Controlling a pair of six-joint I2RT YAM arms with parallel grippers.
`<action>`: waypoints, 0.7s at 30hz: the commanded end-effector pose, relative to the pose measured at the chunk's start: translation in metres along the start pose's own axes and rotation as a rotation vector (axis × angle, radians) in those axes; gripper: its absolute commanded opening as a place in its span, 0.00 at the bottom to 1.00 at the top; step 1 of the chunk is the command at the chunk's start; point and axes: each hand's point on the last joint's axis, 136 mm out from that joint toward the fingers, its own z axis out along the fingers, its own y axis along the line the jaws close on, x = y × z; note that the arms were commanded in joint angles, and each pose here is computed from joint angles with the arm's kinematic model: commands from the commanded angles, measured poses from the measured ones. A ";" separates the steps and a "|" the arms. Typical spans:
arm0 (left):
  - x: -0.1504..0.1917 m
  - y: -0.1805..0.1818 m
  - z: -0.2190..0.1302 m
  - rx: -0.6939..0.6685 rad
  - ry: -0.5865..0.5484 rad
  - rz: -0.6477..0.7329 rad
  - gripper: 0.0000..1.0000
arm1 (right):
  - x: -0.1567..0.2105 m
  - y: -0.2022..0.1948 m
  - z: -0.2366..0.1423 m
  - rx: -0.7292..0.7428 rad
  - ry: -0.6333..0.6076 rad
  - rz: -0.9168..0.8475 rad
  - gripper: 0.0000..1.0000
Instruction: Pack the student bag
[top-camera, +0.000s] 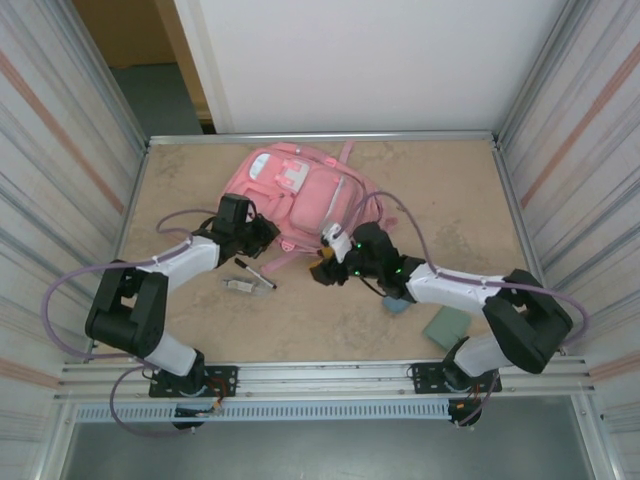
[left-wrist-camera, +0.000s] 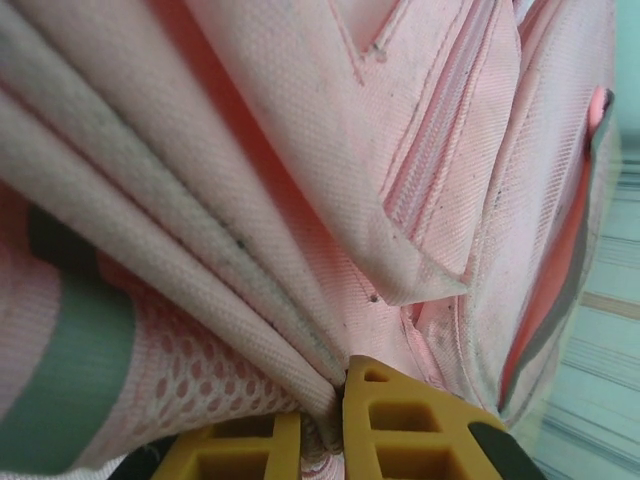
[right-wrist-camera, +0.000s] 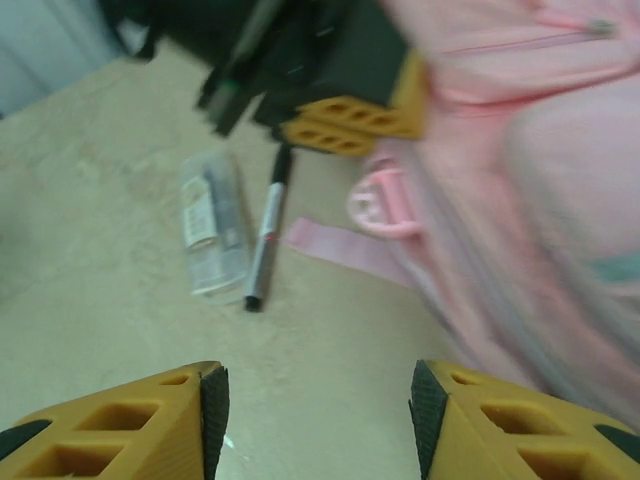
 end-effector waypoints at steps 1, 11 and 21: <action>0.009 -0.059 -0.004 0.213 0.084 -0.015 0.00 | 0.006 0.026 0.024 -0.027 -0.077 -0.286 0.48; 0.018 -0.072 -0.017 0.222 0.080 -0.007 0.00 | 0.022 -0.031 0.070 0.339 -0.132 -0.294 0.47; 0.036 -0.085 -0.021 0.254 0.119 0.023 0.00 | 0.016 -0.054 0.062 0.498 -0.207 -0.258 0.50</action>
